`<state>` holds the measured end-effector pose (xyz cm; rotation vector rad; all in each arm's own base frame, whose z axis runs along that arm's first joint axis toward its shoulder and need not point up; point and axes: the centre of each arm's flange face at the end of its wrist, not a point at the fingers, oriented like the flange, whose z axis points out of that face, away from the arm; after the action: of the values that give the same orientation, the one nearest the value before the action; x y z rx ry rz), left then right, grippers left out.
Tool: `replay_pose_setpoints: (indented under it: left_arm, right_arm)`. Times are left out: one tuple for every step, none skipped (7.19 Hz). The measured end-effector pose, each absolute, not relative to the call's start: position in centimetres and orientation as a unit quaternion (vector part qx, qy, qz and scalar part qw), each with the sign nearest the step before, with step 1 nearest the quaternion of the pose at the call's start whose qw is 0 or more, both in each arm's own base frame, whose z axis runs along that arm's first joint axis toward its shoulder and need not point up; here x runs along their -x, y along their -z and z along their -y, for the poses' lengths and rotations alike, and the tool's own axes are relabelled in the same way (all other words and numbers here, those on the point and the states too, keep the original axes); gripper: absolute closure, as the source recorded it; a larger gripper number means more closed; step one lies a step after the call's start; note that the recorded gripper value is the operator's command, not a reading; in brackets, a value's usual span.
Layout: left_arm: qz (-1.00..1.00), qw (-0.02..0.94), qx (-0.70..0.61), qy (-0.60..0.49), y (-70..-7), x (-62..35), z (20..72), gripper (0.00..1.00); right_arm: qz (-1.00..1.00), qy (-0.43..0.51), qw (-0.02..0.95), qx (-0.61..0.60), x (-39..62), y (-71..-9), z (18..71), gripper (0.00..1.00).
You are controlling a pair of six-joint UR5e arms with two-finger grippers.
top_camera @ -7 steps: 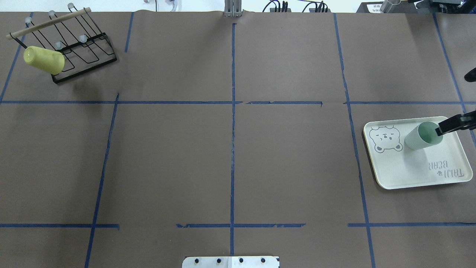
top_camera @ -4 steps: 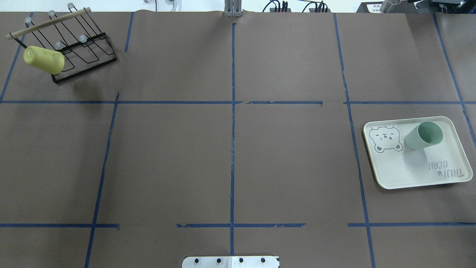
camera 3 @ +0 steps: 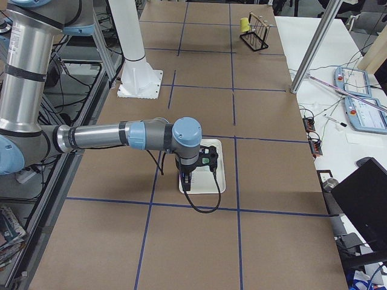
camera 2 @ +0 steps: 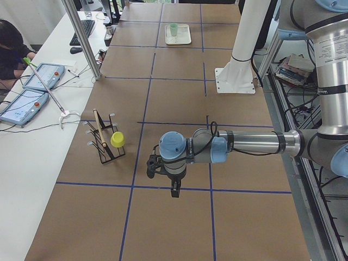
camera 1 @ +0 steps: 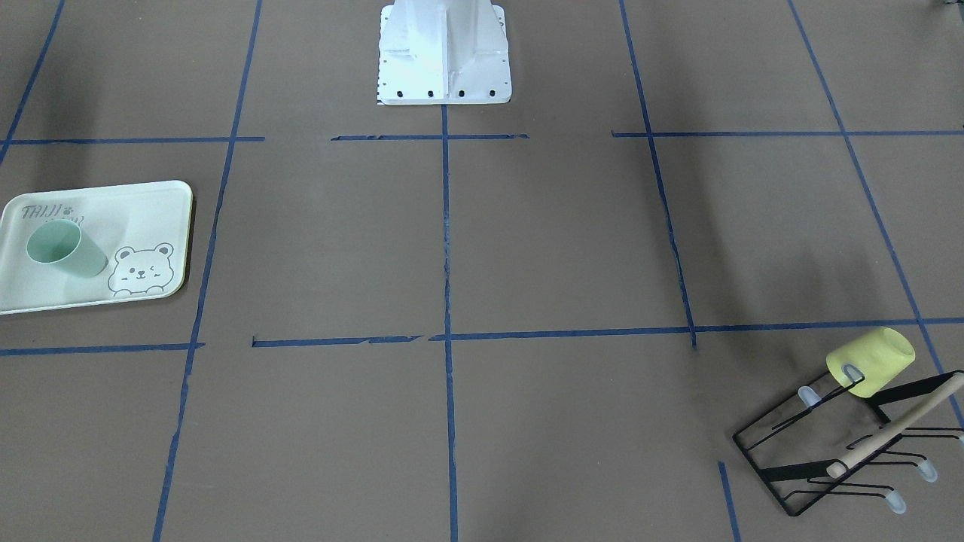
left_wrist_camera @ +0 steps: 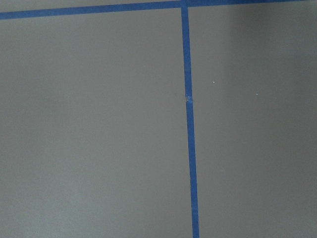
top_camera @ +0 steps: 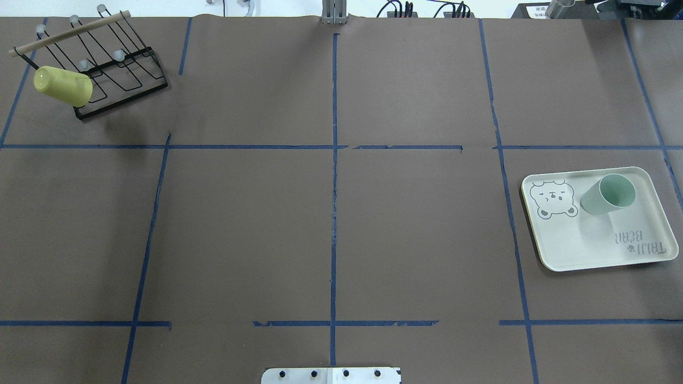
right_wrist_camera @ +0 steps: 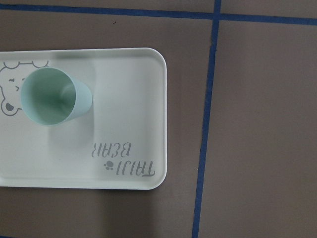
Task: Left arm grabs green cup and hands to right arm on tray
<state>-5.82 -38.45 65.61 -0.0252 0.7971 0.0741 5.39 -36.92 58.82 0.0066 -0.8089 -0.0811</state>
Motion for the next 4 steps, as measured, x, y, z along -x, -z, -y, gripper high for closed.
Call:
replay_pose_setpoints:
  left_arm:
    - [-0.388,0.921,0.011,-0.037,-65.46,5.82,38.34,0.0]
    - [-0.389,0.921,0.009,-0.038,-65.16,5.8,38.33,0.0]
    - [-0.39,0.92,0.007,-0.039,-64.92,5.78,38.31,0.0]
    - [-0.391,0.919,0.006,-0.039,-64.81,5.79,38.29,0.0]
  right_arm:
    - [0.383,0.04,0.923,-0.004,-5.64,-58.98,37.01,0.0]
    - [0.373,0.041,0.927,-0.005,-5.78,-59.08,37.12,0.0]
    - [0.367,0.041,0.929,-0.005,-5.83,-59.21,37.17,0.0]
    - [0.365,0.042,0.93,-0.004,-5.83,-59.3,37.2,0.0]
